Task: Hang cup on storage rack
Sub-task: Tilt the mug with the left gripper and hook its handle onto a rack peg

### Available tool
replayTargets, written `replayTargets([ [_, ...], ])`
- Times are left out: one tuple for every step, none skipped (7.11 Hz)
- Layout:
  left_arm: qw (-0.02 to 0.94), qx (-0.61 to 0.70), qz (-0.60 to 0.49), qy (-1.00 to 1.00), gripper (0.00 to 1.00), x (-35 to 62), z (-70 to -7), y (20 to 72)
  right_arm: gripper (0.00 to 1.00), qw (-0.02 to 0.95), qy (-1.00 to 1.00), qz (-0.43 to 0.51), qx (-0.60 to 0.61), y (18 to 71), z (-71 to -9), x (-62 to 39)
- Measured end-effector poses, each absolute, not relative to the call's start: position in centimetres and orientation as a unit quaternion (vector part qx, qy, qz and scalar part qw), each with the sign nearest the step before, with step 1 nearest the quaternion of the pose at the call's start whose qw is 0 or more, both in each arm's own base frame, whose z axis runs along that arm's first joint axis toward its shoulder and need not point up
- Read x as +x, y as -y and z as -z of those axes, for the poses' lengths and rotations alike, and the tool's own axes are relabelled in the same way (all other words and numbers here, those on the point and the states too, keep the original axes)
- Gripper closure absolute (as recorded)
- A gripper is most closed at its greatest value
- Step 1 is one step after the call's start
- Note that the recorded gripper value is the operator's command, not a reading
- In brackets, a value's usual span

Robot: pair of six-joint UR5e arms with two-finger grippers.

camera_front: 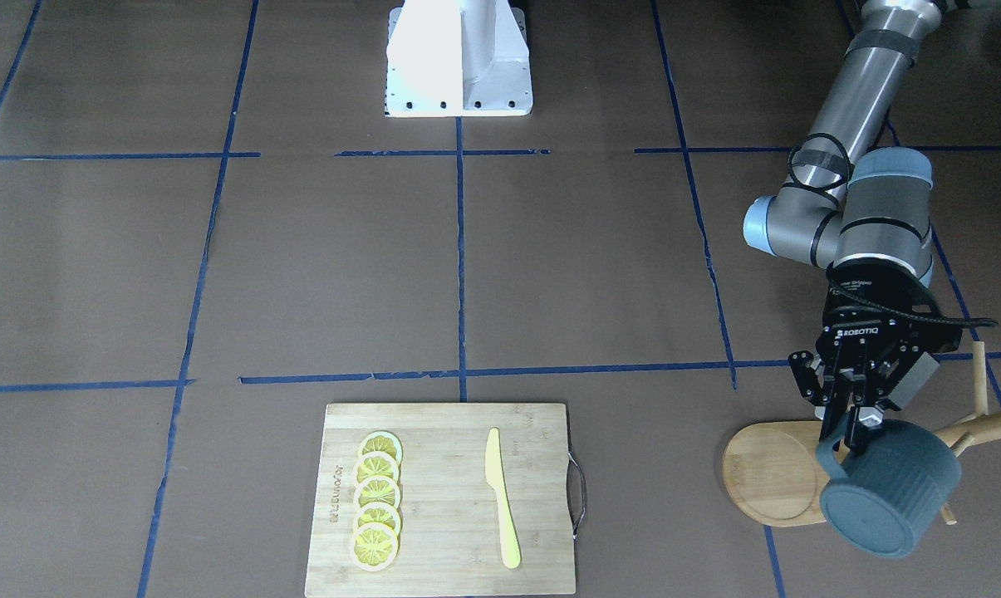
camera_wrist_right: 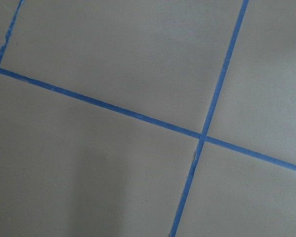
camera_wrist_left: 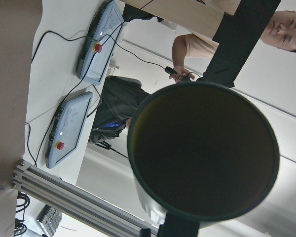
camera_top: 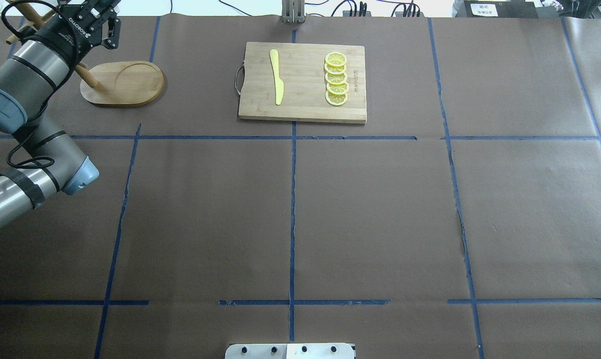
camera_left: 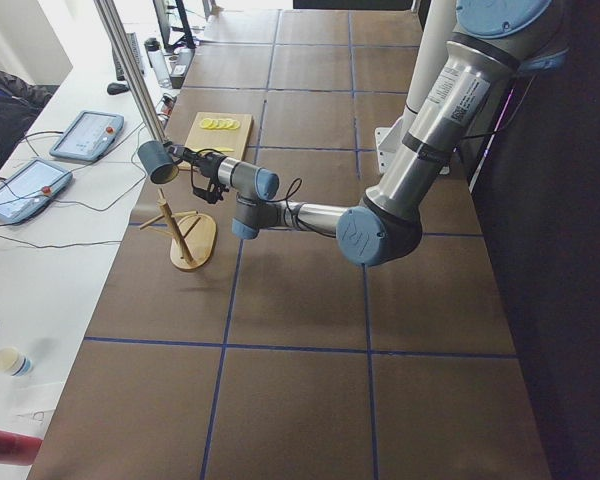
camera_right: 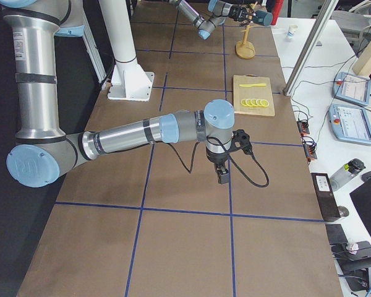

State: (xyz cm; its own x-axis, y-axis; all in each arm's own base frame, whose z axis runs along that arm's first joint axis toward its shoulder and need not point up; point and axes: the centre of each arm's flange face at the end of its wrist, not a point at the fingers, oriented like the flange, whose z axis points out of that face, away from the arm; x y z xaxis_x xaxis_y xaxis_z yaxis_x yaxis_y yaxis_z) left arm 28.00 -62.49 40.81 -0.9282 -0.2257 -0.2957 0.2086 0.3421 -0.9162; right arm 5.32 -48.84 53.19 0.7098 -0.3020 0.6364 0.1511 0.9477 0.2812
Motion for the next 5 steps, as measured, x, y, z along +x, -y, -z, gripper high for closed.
replayTargets([
  [0.188, -0.003, 0.577, -0.795, 0.98, 27.6, -41.2, 62.8, 0.0, 0.919, 0.361, 0.123, 0.105, 48.9, -53.2, 5.3],
  [0.188, -0.002, 0.579, -0.793, 0.97, 27.4, -41.5, 62.9, 0.0, 0.919, 0.36, 0.124, 0.105, 48.9, -53.2, 5.3],
  [0.188, -0.003, 0.581, -0.792, 0.97, 27.4, -41.8, 62.8, 0.0, 0.919, 0.36, 0.124, 0.105, 48.9, -53.2, 5.3],
  [0.186, -0.006, 0.583, -0.791, 0.97, 27.3, -42.1, 62.8, 0.0, 0.919, 0.36, 0.124, 0.105, 48.9, -53.2, 5.3],
  [0.183, -0.011, 0.584, -0.79, 0.97, 27.2, -42.4, 62.7, 0.0, 0.919, 0.36, 0.124, 0.105, 48.9, -53.2, 5.3],
])
